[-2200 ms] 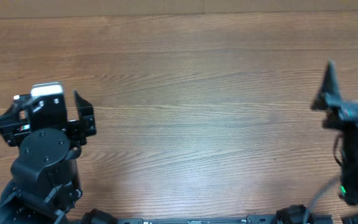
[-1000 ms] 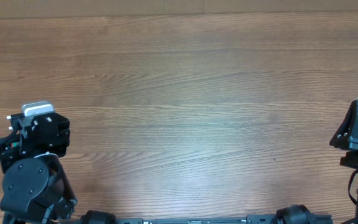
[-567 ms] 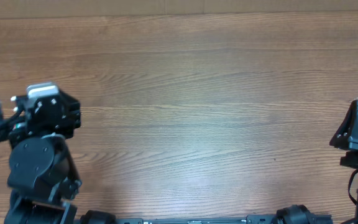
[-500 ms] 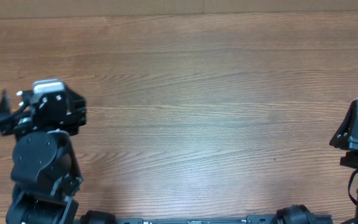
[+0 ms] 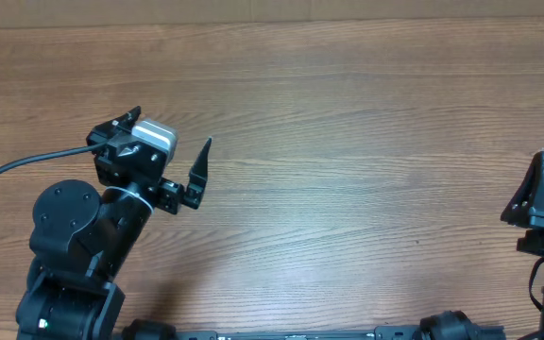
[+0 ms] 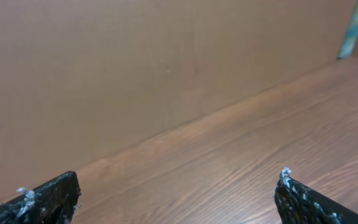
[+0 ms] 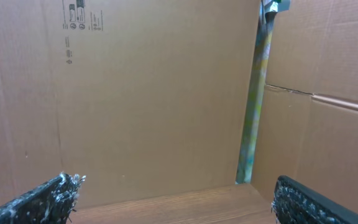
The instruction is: Untangle cables
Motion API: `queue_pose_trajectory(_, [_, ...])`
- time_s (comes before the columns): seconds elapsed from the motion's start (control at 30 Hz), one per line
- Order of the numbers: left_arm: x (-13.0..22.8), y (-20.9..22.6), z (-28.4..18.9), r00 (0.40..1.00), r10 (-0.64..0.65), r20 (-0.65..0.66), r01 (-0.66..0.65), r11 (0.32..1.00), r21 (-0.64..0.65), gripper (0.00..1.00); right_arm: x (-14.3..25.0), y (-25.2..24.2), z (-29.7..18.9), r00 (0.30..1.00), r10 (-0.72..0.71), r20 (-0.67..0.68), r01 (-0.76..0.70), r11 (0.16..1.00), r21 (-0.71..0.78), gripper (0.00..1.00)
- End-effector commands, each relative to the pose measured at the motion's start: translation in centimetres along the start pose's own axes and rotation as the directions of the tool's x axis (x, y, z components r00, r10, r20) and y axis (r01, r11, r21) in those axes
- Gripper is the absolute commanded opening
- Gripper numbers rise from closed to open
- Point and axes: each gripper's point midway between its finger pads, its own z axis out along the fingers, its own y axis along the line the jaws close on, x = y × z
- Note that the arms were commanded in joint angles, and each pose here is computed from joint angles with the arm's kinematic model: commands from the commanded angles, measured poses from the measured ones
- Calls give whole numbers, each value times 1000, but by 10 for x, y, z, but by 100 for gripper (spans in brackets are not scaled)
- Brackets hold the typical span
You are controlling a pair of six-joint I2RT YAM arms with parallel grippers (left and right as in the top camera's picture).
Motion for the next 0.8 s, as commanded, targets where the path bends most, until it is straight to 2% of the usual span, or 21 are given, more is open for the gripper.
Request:
queue_pose_trajectory(0.0, [2, -2, -1, 1000, -8, 0, 8, 1000, 15, 100, 0, -2, -1, 1000, -4, 1, 4, 1000, 8, 100])
queue_pose_trajectory(0.17, [9, 22, -3, 998, 39, -44, -44, 991, -128, 100, 2, -2, -1, 1000, -8, -9, 9, 1000, 7, 100])
queue_pose_trajectory(0.3, [16, 23, -19, 997, 36, -66, -45, 988, -150, 99, 13, -1, -1, 998, -28, -49, 28, 1000, 4, 100])
queue_pose_trajectory(0.53, [-9, 18, -76, 994, 56, 93, -39, 984, -177, 100, 55, -1, -7, 970, -110, -215, 109, 994, -20, 100])
queue_pose_trajectory(0.77, [-26, 21, -145, 961, 86, 262, -14, 964, -266, 100, 118, -7, -30, 858, -236, -456, 222, 971, -84, 100])
